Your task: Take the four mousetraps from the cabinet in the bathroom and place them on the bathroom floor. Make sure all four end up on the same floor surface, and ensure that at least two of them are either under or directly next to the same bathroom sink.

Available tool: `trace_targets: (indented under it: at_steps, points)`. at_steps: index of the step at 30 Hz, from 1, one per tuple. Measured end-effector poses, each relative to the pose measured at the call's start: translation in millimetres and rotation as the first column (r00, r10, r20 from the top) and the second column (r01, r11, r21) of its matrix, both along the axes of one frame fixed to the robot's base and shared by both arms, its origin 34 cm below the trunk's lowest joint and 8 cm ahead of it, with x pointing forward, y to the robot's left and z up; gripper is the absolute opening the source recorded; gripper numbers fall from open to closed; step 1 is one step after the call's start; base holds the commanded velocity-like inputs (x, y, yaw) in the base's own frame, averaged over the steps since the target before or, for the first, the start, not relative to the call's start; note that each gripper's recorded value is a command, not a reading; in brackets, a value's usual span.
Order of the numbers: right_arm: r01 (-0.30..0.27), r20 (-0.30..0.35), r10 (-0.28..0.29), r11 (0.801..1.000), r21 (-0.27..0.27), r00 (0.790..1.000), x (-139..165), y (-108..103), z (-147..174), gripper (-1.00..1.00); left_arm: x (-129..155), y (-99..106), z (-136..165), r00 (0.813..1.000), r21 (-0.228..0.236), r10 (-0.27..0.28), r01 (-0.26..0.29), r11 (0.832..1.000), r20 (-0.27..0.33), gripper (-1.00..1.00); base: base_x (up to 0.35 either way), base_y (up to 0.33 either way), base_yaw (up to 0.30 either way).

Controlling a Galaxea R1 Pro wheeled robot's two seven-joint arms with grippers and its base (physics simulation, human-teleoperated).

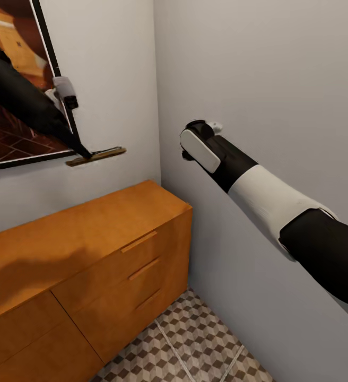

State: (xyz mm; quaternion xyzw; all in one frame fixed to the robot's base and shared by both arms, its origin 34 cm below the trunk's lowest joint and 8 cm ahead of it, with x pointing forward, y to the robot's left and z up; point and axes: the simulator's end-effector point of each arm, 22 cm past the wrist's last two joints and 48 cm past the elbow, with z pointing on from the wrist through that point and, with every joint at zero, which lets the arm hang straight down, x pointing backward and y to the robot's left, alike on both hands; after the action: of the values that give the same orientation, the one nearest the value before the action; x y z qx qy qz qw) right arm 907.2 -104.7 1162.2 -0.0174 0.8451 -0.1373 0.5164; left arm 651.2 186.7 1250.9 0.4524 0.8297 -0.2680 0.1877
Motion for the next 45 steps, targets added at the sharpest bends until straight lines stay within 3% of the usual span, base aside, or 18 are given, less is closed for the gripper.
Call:
trace_targets:
  at_steps: [6,11,13,16,19,21,24,28,32,38,41,43,45]
  points:
    - [0.002,0.023,-0.001,0.999,-0.041,1.0,1.5,3.1,-5.6,1.0,-20.4,-6.3,50.2,0.993,-0.129,-0.053,0.066,0.989,0.101,-1.0,0.0,0.0,0.0]
    - [-0.018,0.022,0.019,0.998,-0.058,1.0,-0.3,11.6,-11.6,1.0,-41.6,-15.8,111.2,0.968,-0.247,-0.095,0.153,0.957,0.233,-1.0,0.0,0.0,0.0]
    - [-0.043,0.018,0.044,0.998,-0.049,0.999,-0.3,18.0,-13.6,1.0,-52.2,-20.5,133.8,0.952,-0.28,-0.113,0.195,0.94,0.284,-1.0,0.0,0.0,0.0]
    - [-0.128,-0.002,0.128,0.992,-0.01,0.992,0.0,38.7,-19.6,1.0,-70.7,-26.7,166.5,0.923,-0.322,-0.138,0.262,0.91,0.36,-1.0,0.0,0.0,0.0]
    - [-0.233,-0.024,0.234,0.971,0.046,0.972,-2.3,65.1,-26.3,1.0,-85.2,-30.2,188.2,0.9,-0.348,-0.154,0.309,0.885,0.408,-1.0,0.0,0.0,0.0]
    - [-0.295,-0.037,0.299,0.952,0.086,0.953,-5.4,81.6,-30.4,1.0,-94.3,-32.5,199.0,0.89,-0.367,-0.166,0.337,0.867,0.425,-1.0,0.0,0.008,0.0]
    - [-0.394,-0.056,0.408,0.904,0.163,0.911,-14.3,110.1,-36.6,1.0,-110.3,-37.4,213.2,0.881,-0.408,-0.194,0.383,0.829,0.432,-1.0,0.0,0.088,0.0]
    - [-0.496,-0.071,0.532,0.823,0.277,0.844,-31.0,144.8,-42.2,1.0,-127.0,-41.9,223.4,0.876,-0.452,-0.229,0.424,0.785,0.424,-1.0,0.0,0.082,0.0]
    - [-0.541,-0.068,0.595,0.767,0.344,0.801,-42.0,163.5,-42.9,1.0,-135.4,-40.1,219.8,0.873,-0.454,-0.245,0.438,0.776,0.422,-1.0,0.0,0.018,0.0]
    - [-0.561,-0.061,0.622,0.741,0.368,0.781,-47.5,172.0,-40.7,1.0,-134.7,-33.9,215.9,0.877,-0.458,-0.236,0.428,0.779,0.419,-1.0,0.0,0.003,0.0]
    - [-0.578,-0.048,0.644,0.715,0.394,0.763,-54.9,181.9,-35.5,1.0,-135.6,-35.0,214.2,0.876,-0.454,-0.241,0.431,0.78,0.418,-1.0,0.0,0.0,0.0]
    - [-0.594,-0.034,0.674,0.673,0.441,0.738,-65.9,195.4,-29.7,1.0,-136.0,-35.4,213.6,0.876,-0.453,-0.243,0.432,0.78,0.417,-1.0,0.0,0.0,0.0]
    - [-0.601,-0.026,0.689,0.649,0.467,0.724,-72.0,202.3,-26.6,1.0,-136.5,-36.3,213.5,0.875,-0.453,-0.246,0.434,0.779,0.416,-1.0,0.0,0.0,0.0]
